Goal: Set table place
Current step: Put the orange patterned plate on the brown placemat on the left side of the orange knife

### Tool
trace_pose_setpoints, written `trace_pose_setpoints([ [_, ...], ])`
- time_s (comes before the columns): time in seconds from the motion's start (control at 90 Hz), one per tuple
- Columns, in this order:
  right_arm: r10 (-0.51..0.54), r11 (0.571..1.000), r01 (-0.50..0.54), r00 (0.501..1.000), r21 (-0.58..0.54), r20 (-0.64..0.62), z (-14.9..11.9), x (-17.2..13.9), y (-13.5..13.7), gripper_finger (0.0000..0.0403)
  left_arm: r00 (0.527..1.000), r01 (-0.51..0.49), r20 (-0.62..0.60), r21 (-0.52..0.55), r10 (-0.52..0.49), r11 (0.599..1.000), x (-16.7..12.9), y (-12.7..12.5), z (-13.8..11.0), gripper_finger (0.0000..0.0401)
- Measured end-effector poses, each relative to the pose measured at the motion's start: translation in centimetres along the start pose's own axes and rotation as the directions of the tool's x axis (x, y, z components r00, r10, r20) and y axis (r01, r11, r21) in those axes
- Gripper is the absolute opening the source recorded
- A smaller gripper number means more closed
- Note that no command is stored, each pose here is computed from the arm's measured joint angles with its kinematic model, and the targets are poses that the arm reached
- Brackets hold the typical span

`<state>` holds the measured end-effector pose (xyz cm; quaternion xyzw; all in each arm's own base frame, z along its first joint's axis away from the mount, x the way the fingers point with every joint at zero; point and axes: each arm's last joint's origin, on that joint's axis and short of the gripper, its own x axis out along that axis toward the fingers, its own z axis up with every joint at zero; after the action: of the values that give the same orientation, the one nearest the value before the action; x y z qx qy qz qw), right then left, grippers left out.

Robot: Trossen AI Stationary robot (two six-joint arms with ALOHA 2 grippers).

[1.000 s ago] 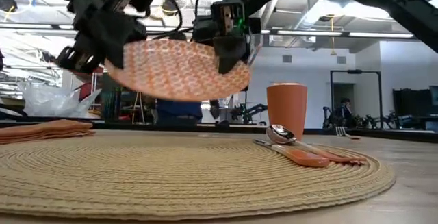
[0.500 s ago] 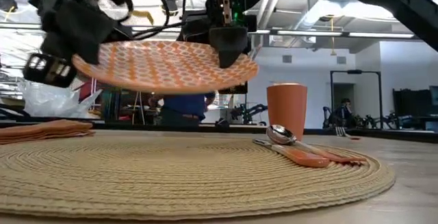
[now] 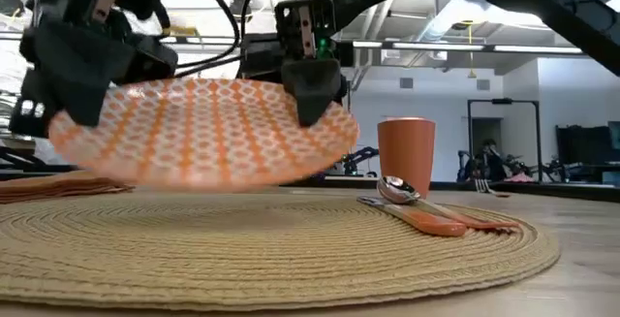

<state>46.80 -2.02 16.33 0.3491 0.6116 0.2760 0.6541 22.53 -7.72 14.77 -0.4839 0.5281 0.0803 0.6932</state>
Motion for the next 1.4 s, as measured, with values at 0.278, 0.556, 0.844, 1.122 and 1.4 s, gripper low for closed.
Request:
trace_pose_setpoints([
  [0.278,-0.048,0.998,0.047,0.999,-0.03,-0.013,-0.2,0.1,-0.1,0.0,1.0,-0.01,-0.014,-0.005,0.01,1.0,1.0,0.1,0.1,0.0002],
  [0.556,-0.101,0.986,0.102,0.995,-0.131,0.011,0.1,-0.1,0.0,0.0059,0.999,-0.034,-0.023,-0.04,0.033,0.999,1.0,0.5,0.0,0.0056],
  [0.844,-0.229,0.966,0.23,0.973,-0.116,0.025,0.1,-0.4,-0.3,0.0176,0.997,-0.063,-0.042,-0.007,0.062,0.998,0.9,1.0,0.2,0.0134],
  [1.122,-0.308,0.948,0.311,0.95,-0.069,0.046,0.3,-0.4,-0.6,0.0209,0.995,-0.082,-0.052,0.0,0.082,0.997,0.6,1.3,0.5,0.0168],
  [1.4,-0.312,0.949,0.314,0.948,-0.034,0.062,0.5,-0.3,-0.7,0.0208,0.975,-0.221,-0.002,0.025,0.221,0.975,-1.2,1.2,0.9,0.0171],
])
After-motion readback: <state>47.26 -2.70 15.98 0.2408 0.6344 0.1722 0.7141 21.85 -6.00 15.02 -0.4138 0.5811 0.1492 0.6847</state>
